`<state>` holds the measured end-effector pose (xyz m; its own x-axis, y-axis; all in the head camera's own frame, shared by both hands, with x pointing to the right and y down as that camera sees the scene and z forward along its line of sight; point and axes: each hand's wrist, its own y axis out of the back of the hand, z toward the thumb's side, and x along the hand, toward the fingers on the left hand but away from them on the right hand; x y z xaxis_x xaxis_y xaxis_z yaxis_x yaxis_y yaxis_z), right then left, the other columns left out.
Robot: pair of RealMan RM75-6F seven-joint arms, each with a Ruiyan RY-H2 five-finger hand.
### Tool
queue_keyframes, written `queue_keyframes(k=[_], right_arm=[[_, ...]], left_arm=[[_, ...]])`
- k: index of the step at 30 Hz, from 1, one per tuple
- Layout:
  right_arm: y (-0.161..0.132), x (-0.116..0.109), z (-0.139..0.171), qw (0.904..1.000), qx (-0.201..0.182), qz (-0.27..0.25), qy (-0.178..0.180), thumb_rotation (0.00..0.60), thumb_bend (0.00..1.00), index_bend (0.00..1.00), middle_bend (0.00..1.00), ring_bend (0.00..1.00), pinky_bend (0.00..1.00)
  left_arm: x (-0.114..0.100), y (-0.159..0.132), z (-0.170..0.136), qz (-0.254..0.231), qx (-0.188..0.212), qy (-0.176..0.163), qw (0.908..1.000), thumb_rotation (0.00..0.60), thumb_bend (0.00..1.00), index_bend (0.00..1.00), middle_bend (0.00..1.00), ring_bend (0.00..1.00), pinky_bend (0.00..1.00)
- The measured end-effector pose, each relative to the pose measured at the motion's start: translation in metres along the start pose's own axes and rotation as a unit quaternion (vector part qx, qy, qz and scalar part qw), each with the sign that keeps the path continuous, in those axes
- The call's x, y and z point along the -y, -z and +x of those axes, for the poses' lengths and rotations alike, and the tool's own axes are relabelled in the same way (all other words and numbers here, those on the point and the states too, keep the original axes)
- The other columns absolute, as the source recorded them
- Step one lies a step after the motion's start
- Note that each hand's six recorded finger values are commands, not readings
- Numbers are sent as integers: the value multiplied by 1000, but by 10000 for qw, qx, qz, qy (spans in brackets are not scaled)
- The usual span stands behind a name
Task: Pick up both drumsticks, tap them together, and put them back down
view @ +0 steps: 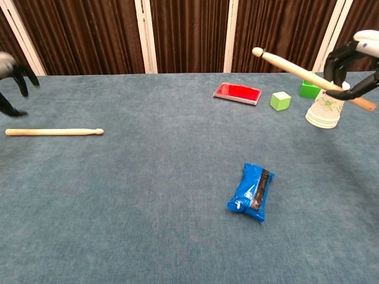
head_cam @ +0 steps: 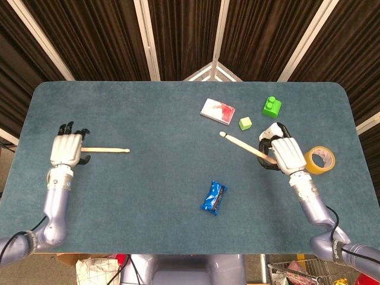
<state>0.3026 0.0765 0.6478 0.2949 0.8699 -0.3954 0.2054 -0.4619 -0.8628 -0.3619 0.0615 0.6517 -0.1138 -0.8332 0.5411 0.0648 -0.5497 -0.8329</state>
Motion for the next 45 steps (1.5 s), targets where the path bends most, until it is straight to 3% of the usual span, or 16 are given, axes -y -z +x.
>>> queue_keyframes(k=[5,12,17,21,23,30,40,45], right_arm=[[-9,15,-4,9992,-54,398,-75,600,513,724,666,461,39],[-32,49,-17,9849,-406,1674,-160,600,513,724,665,461,39],[-45,71,-27,9647,-716,2521,-245,600,515,724,666,462,39],[-50,89,-30,9425,-976,3185,-274,600,515,724,666,462,39],[-53,98,-31,9366,-1047,3332,-293,600,514,725,666,462,39],[-57,121,-34,9359,-1042,3341,-391,600,514,728,666,462,39],[-46,116,-44,9516,-711,2959,-421,600,514,725,666,462,39],[-37,116,-44,9513,-555,2982,-554,600,517,630,634,458,39]], left_arm=[[-46,15,-18,-413,-25,-149,9990,600,358,207,199,0,0],[-67,34,-33,-937,80,-306,9951,600,358,207,159,0,0],[-72,48,-38,-1096,121,-450,9929,600,358,207,143,0,0],[-74,62,-40,-1199,101,-554,9912,600,358,207,142,0,0],[-74,69,-41,-1266,69,-594,9902,600,358,207,142,0,0],[-73,90,-43,-1192,-14,-614,9910,600,358,207,141,0,0],[-67,96,-40,-1162,-79,-510,9919,600,358,206,133,0,0],[-63,93,-39,-1120,-63,-455,9926,600,358,206,131,0,0]])
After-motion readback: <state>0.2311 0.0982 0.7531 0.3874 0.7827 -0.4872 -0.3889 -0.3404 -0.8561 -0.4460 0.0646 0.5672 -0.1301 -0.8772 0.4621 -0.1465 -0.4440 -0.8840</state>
